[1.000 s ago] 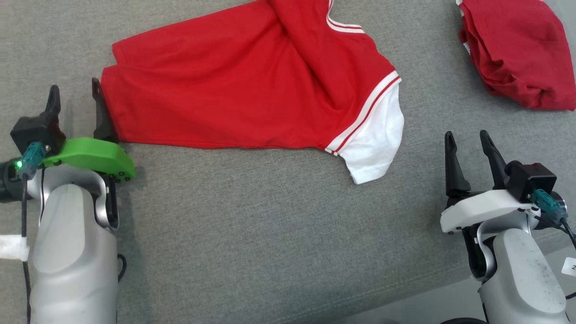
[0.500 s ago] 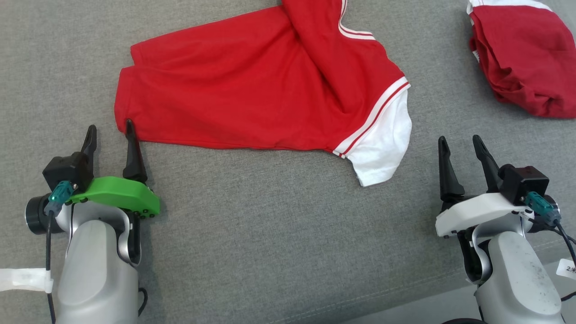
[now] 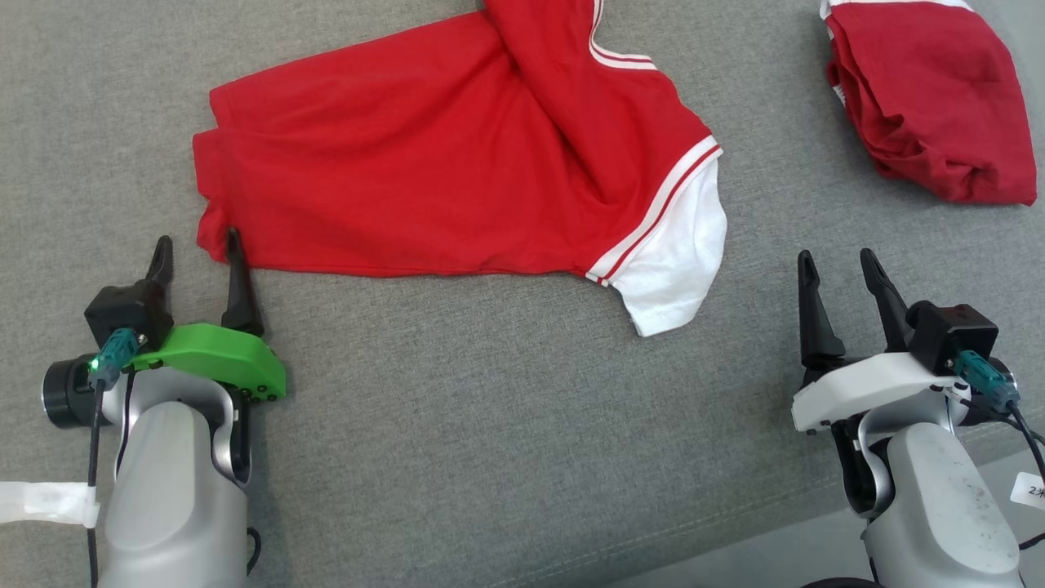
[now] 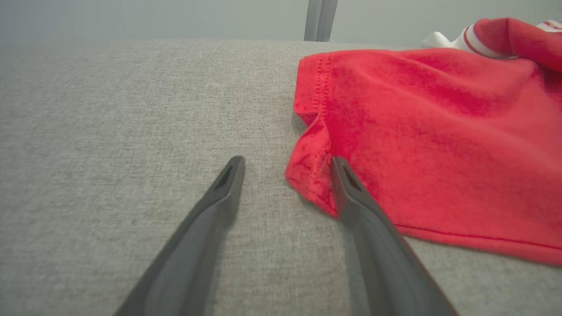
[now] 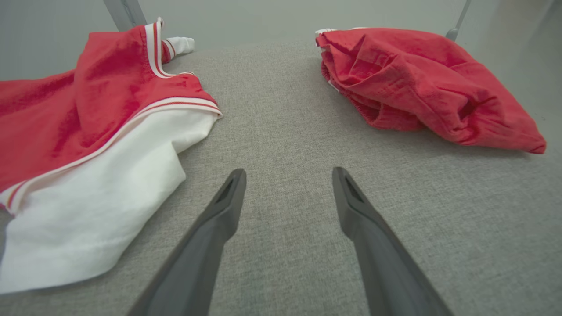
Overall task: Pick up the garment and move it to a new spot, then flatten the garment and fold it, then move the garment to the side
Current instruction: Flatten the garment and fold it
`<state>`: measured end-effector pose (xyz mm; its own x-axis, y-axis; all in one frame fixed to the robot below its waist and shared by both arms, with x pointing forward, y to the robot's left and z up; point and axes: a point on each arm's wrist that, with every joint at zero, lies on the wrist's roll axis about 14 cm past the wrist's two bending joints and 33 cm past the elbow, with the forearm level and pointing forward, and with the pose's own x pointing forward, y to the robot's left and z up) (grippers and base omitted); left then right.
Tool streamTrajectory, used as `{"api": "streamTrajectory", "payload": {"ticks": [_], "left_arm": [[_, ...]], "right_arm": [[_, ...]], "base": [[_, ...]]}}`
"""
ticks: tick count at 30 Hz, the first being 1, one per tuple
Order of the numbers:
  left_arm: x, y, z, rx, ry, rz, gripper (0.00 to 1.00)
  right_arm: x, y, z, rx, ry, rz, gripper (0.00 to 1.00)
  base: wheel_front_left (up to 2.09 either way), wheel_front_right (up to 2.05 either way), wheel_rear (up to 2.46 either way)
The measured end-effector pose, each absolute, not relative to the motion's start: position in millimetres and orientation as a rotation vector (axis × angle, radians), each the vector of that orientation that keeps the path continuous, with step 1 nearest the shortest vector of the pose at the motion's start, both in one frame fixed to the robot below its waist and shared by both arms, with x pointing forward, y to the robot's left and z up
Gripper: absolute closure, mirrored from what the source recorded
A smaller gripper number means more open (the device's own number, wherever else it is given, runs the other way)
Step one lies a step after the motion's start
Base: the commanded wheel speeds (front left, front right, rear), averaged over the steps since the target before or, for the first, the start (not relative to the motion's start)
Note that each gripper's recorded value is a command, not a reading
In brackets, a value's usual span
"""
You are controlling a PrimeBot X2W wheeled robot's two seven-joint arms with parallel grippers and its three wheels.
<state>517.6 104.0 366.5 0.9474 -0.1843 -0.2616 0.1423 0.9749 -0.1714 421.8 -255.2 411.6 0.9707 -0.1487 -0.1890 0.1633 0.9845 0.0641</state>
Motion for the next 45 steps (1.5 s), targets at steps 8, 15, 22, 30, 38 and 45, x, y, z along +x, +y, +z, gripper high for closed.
{"api": "streamTrajectory", "payload": {"ticks": [8, 15, 22, 30, 38, 45], "left_arm": [[515.5, 87.8, 369.6, -0.153, 0.28, -0.231, 0.53], [515.4, 91.0, 373.9, -0.186, 0.269, -0.216, 0.44], [514.5, 95.7, 377.6, -0.206, 0.257, -0.203, 1.0], [502.1, 114.6, 395.2, -0.226, 0.211, -0.146, 1.0], [450.4, 145.0, 392.0, -0.235, 0.25, -0.031, 1.0], [398.9, 182.0, 392.5, -0.206, 0.271, 0.102, 1.0]], "right_arm": [[422.1, -253.4, 411.1, 0.081, 0.187, -0.153, 0.0], [424.0, -249.8, 411.4, 0.083, 0.185, -0.142, 0.0], [425.1, -247.5, 410.9, 0.087, 0.186, -0.137, 0.0], [420.3, -241.9, 410.7, 0.105, 0.189, -0.128, 0.0], [413.5, -221.6, 415.4, 0.128, 0.185, -0.079, 0.0], [409.8, -198.9, 428.2, 0.146, 0.156, -0.018, 0.0]], "base": [[0.0, 0.0, 0.0], [0.0, 0.0, 0.0], [0.0, 0.0, 0.0], [0.0, 0.0, 0.0], [0.0, 0.0, 0.0], [0.0, 0.0, 0.0]]}}
